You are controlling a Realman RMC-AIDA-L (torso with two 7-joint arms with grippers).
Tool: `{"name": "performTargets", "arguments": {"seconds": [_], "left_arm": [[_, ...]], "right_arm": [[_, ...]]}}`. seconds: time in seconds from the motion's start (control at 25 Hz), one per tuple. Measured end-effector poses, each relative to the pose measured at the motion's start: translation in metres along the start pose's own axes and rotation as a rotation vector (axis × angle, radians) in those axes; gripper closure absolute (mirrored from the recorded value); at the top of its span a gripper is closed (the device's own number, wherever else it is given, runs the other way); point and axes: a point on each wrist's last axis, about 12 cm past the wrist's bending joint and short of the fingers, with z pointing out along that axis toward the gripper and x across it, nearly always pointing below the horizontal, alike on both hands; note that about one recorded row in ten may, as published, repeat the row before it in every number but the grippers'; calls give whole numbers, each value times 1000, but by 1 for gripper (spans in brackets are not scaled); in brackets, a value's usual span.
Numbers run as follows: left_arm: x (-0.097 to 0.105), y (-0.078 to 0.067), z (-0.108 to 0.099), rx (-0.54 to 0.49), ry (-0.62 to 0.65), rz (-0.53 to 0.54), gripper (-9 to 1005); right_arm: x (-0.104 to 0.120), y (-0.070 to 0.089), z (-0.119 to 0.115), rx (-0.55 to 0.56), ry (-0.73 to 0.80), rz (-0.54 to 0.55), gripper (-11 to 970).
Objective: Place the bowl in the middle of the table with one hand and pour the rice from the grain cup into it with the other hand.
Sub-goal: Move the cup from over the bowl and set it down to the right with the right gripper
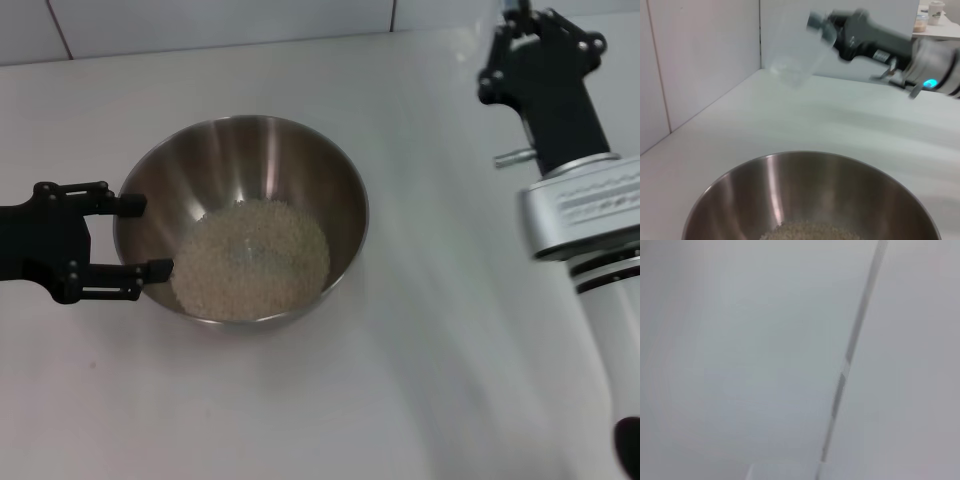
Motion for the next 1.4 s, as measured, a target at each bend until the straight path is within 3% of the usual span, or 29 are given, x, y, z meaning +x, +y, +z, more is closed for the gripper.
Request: {"name": "performTargets", "arguments": {"seconds": [0.04, 0.2, 0.28, 0.4, 0.6, 0.96, 1.4], "left_arm": [[0, 0, 0, 0, 0, 1, 183], [-1, 0, 0, 1, 0, 2, 183], [-1, 0, 1, 1, 0, 3, 183], [-1, 0, 1, 4, -1, 2, 183], [-3, 1, 3, 6, -3, 5, 183], [-3, 2, 4, 8, -4, 8, 183], [-2, 1, 3, 8, -2, 3, 183]], "right_arm": [[0, 0, 0, 0, 0, 0, 953], [42, -21, 18, -122, 230, 169, 953], [47, -21, 22, -158, 266, 178, 953], [53, -9, 30, -297, 355, 162, 953], [56, 2, 33, -370, 401, 131, 942], [58, 8, 27, -393, 424, 139, 854], [70, -2, -19, -301, 474, 252, 654]]}}
